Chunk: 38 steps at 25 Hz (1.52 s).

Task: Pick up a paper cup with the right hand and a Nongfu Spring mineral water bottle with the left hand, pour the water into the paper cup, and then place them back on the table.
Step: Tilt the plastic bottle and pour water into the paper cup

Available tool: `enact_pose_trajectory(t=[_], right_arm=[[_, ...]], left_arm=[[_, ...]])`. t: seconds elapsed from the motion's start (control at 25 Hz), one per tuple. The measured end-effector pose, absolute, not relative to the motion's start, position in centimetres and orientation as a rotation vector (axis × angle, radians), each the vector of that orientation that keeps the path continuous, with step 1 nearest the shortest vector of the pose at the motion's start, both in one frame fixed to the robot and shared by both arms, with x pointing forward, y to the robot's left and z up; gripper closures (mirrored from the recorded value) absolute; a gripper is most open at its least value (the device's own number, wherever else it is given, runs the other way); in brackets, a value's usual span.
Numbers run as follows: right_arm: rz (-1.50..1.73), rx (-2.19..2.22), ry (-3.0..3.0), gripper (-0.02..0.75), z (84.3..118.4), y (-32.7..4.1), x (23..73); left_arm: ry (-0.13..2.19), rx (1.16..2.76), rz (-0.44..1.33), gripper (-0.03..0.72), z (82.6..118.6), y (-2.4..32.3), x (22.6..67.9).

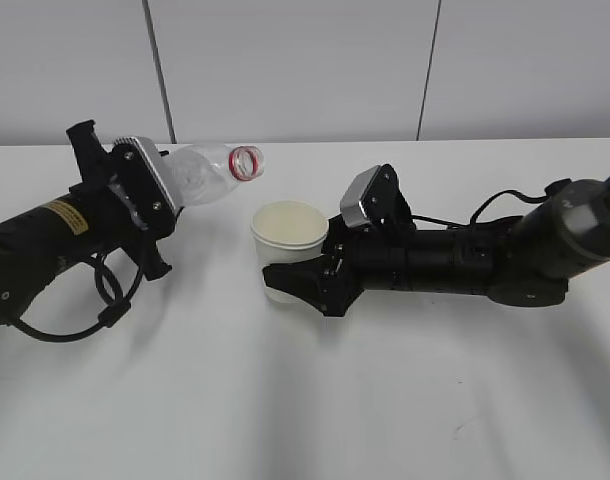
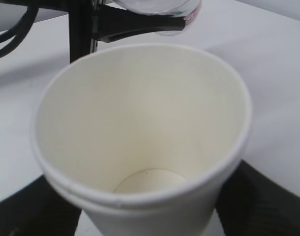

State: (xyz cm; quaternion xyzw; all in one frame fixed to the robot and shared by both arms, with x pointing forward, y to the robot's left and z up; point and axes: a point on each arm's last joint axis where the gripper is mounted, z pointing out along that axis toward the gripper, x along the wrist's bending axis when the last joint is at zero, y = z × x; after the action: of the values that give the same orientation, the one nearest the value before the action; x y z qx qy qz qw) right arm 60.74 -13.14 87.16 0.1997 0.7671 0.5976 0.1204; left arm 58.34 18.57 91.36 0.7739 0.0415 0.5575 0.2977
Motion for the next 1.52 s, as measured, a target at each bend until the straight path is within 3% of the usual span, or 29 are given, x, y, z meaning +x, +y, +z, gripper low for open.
enact_pose_trajectory(t=[0.84, 1.52], right_arm=[[1.745, 0.573, 2.252, 0.177, 87.1, -13.1, 60.7], [1.742, 0.554, 2.268, 0.177, 87.1, -13.1, 60.5]], left_arm=[[-0.09, 2.079, 1.747, 0.324, 92.1, 19.1, 58.7], [-0.197, 2.092, 1.842, 0.324, 92.5, 19.1, 59.0]])
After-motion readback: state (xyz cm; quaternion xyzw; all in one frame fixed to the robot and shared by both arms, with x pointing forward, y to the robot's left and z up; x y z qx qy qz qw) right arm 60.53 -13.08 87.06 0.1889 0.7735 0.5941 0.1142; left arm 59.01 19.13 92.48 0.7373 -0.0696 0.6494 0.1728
